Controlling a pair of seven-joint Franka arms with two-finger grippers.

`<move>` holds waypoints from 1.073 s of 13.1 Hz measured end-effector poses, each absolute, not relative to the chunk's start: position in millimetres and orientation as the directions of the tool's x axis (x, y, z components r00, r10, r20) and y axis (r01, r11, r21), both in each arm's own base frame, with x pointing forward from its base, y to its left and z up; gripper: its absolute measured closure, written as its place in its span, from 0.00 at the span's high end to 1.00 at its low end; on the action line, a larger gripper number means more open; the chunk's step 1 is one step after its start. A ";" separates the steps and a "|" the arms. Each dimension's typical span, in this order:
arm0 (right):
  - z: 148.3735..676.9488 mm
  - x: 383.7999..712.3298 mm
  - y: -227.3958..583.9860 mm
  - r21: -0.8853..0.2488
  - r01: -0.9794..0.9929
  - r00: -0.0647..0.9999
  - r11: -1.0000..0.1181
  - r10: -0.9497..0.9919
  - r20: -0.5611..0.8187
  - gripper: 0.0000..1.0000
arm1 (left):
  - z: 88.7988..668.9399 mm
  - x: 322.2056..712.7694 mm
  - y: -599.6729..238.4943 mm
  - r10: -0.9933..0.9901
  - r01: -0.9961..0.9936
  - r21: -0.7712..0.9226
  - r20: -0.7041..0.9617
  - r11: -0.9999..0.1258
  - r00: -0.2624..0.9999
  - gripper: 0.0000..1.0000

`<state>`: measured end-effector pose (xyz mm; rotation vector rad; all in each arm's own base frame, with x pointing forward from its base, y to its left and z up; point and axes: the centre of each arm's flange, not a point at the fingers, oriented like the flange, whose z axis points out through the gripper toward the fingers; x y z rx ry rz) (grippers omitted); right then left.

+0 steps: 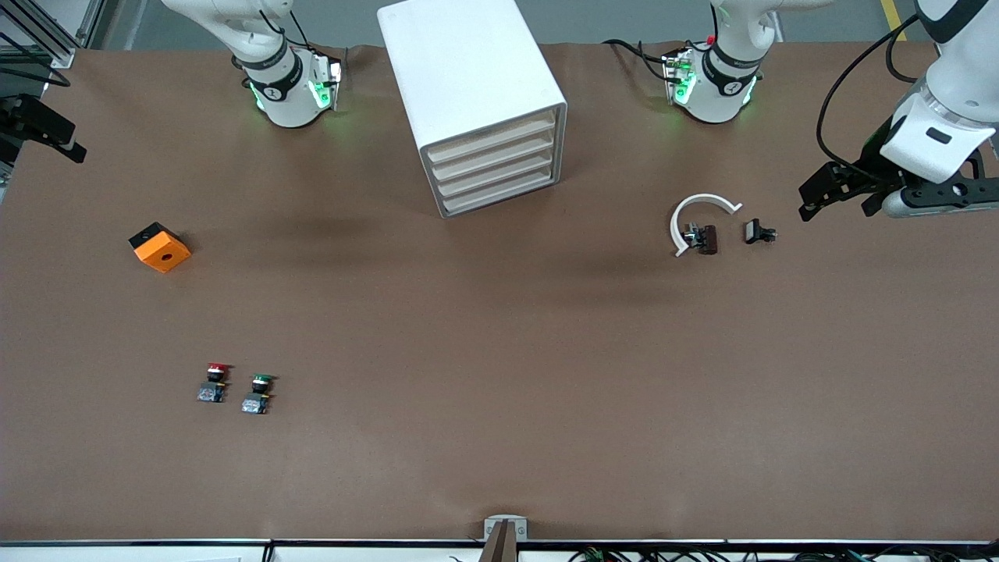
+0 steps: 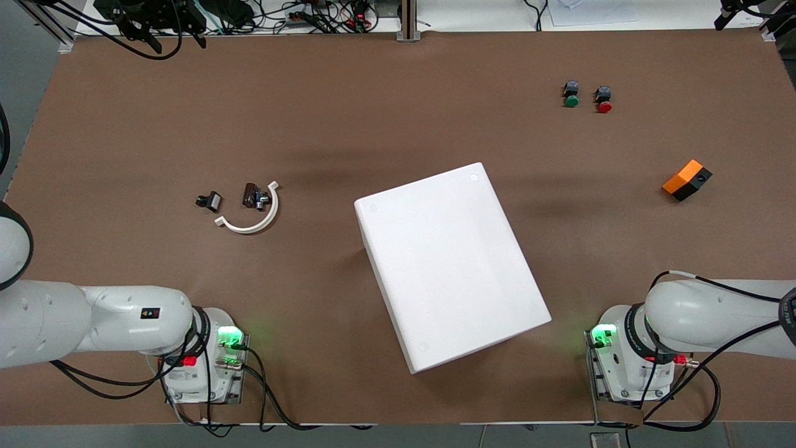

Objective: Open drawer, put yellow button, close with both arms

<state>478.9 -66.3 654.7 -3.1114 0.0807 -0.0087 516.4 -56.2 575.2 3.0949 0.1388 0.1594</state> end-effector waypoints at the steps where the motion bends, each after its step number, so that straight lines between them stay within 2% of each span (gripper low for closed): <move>1: 654.7 479.0 -65.9 -0.029 -0.051 0.999 -0.998 -0.051 0.005 1.00 | 575.1 516.9 -55.4 0.089 0.085 0.038 0.102 -0.996 0.991 1.00; 7: 654.5 479.1 -65.1 -0.029 -0.049 0.999 -0.998 -0.050 0.005 1.00 | 590.8 518.6 -49.3 0.089 0.086 0.030 0.119 -0.996 0.989 1.00; 14: 653.9 479.8 -59.5 -0.029 -0.039 0.999 -0.999 -0.039 0.004 1.00 | 641.7 508.6 -36.5 0.104 0.102 0.024 0.087 -0.994 0.991 1.00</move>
